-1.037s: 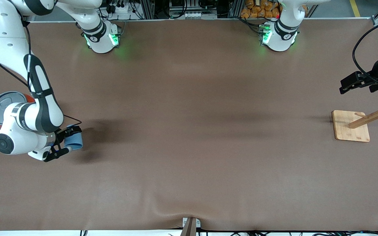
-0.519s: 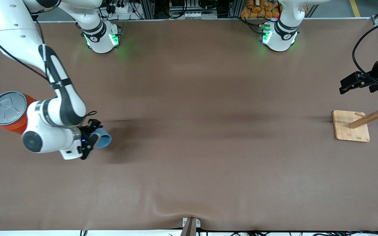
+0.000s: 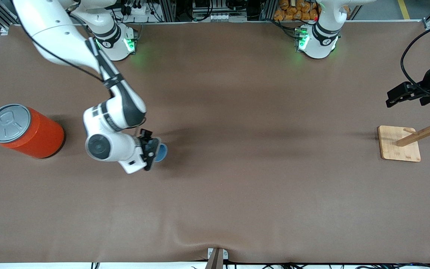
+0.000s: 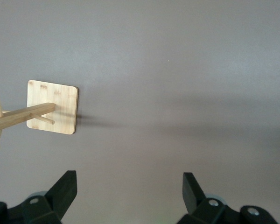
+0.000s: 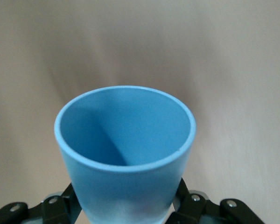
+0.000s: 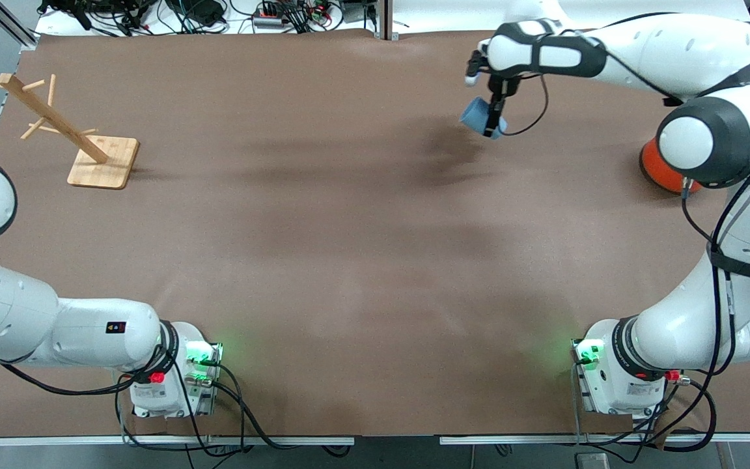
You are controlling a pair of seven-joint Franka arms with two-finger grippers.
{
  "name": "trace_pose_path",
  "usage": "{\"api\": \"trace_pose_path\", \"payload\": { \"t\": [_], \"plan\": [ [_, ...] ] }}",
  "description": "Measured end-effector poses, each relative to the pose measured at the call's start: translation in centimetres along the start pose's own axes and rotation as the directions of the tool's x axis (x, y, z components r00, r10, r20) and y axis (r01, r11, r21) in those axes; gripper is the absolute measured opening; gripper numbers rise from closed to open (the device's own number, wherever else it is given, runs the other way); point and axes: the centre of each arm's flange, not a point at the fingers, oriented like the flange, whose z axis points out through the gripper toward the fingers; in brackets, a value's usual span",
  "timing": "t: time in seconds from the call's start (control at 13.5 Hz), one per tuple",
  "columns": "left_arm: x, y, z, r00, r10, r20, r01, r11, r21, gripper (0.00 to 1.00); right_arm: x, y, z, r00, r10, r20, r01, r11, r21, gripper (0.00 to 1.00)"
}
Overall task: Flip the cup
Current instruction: 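Lift the blue cup with the right gripper and carry it toward mid-table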
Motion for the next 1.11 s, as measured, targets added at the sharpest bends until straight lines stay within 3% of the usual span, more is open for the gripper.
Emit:
{"api": "trace_pose_path", "payload": {
  "t": [0.15,0.37,0.74,0.96,1.11],
  "plan": [
    [0.0,0.0,0.0,1.0,0.0,0.0,0.0,1.0,0.0,1.0,3.7,-2.4,1.0,0.996,-0.086,0.02,0.087,0.995,-0.052,0.76],
    [0.0,0.0,0.0,1.0,0.0,0.001,0.0,1.0,0.0,1.0,6.9,-4.3,3.6,0.975,-0.203,0.091,0.213,0.968,-0.13,0.76],
    [0.0,0.0,0.1,1.0,-0.001,0.001,0.001,1.0,0.0,1.0,8.7,-5.5,6.2,0.952,-0.272,0.137,0.293,0.943,-0.16,0.76],
    [0.1,0.0,0.3,1.0,-0.001,0.007,0.001,1.0,0.0,1.0,9.5,-6.1,6.5,0.942,-0.299,0.152,0.323,0.93,-0.175,0.99],
    [0.2,0.0,0.4,1.0,-0.001,0.009,0.001,1.0,0.001,1.0,9.3,-5.9,6.5,0.941,-0.299,0.159,0.325,0.929,-0.179,1.0]
  ]
}}
